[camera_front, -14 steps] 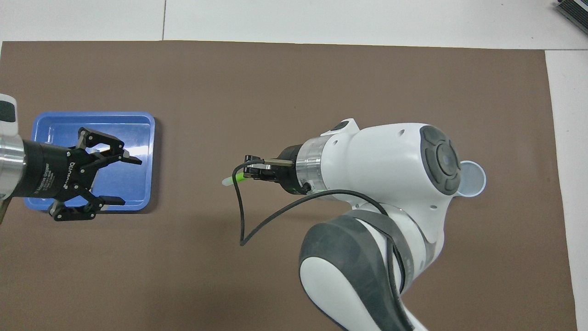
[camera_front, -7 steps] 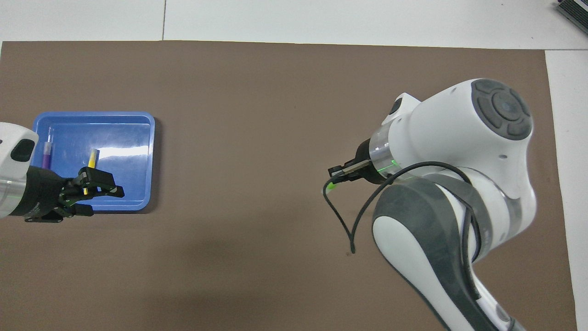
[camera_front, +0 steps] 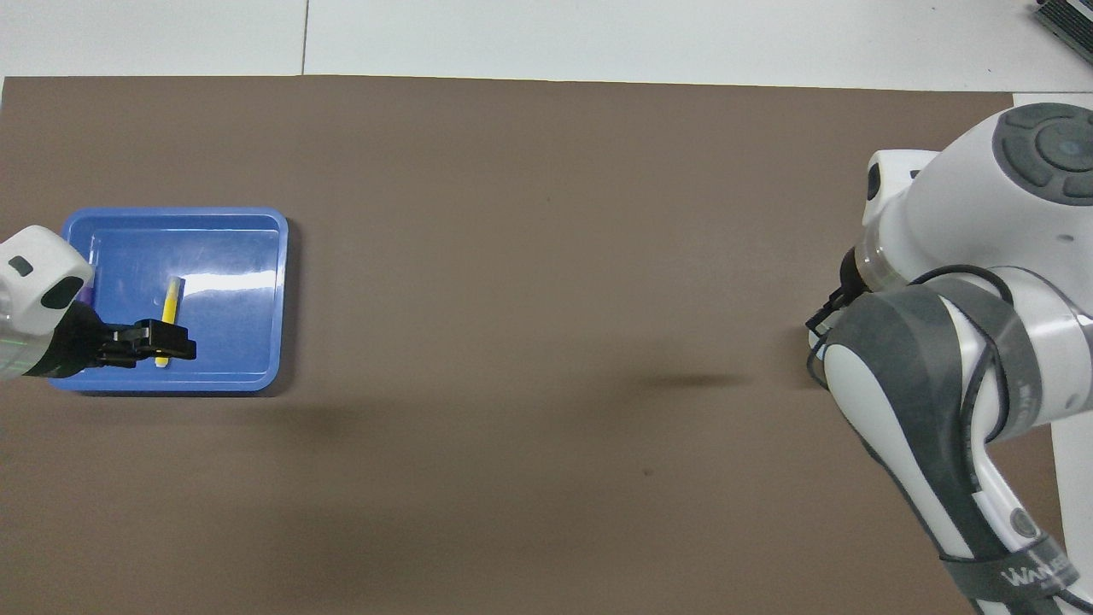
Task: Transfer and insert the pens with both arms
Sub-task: 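Carry the green pen to the cup while the left gripper returns, then lower the green pen into the cup while the left gripper grasps yellow pen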
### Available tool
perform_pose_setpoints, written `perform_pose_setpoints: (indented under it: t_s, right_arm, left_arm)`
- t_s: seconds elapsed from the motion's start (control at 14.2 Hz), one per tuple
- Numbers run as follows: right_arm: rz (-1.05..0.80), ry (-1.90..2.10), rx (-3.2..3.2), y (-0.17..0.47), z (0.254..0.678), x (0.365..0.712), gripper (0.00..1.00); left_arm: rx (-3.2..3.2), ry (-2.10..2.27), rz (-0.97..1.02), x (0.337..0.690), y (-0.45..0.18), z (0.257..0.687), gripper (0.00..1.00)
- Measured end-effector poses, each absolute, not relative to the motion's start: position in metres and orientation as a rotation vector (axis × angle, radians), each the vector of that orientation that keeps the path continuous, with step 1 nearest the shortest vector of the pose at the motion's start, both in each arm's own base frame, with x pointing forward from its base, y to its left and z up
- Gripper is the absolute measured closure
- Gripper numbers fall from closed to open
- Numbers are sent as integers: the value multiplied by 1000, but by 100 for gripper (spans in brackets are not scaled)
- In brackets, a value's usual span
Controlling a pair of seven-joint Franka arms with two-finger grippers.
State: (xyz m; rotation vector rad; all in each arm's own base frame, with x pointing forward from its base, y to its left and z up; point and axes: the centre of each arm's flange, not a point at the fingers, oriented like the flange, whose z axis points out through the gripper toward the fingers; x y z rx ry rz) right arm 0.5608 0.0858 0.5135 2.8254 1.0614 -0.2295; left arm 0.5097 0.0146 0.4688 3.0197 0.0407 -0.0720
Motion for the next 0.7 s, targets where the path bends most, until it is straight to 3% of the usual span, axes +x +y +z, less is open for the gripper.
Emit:
perform_pose_setpoints:
  t_s: [0.7]
  right_arm:
    - [-144, 1265, 2715, 35, 449, 550, 82]
  left_arm:
    - [3129, -273, 47, 558, 58, 382, 20]
